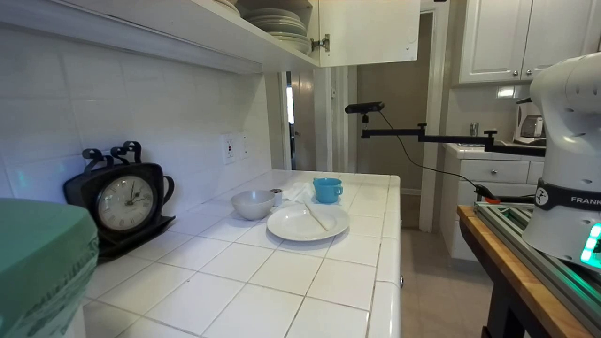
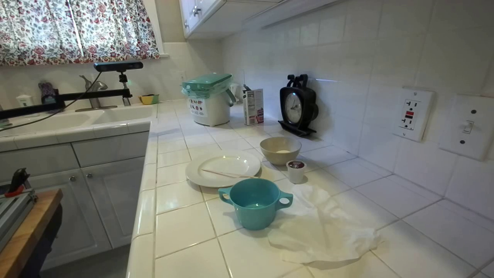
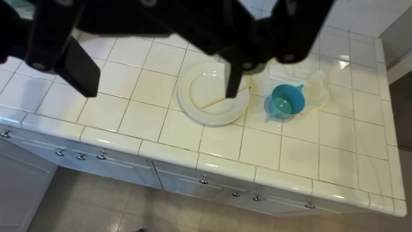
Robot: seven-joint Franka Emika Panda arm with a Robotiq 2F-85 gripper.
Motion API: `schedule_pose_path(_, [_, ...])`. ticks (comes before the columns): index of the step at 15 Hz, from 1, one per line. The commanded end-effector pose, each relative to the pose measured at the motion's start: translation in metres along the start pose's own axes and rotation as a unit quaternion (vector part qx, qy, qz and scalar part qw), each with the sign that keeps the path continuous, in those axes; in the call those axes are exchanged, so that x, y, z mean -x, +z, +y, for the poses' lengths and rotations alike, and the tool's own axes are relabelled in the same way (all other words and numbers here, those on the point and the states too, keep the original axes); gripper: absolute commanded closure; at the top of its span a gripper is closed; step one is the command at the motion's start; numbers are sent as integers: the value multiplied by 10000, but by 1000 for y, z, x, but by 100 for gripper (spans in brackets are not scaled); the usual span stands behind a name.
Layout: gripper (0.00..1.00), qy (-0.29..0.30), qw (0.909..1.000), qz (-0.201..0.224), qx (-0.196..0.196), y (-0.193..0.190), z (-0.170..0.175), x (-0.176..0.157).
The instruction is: Close the left upper cabinet door.
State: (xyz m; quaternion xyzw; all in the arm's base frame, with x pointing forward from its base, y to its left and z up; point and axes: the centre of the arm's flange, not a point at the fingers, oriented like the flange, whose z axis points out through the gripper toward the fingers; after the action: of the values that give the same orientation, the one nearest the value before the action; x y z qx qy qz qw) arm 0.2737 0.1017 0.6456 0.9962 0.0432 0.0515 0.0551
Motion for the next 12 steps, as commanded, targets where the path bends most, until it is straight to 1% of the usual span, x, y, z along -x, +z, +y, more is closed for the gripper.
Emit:
schedule_pose_path(1, [0, 69, 9999, 31, -92, -18, -13, 1])
schedule_pose_path(7, [0, -8, 9998, 203, -61, -48, -42, 4])
schedule_pose_path(12, [0, -17, 9994, 344, -12, -64, -63, 0])
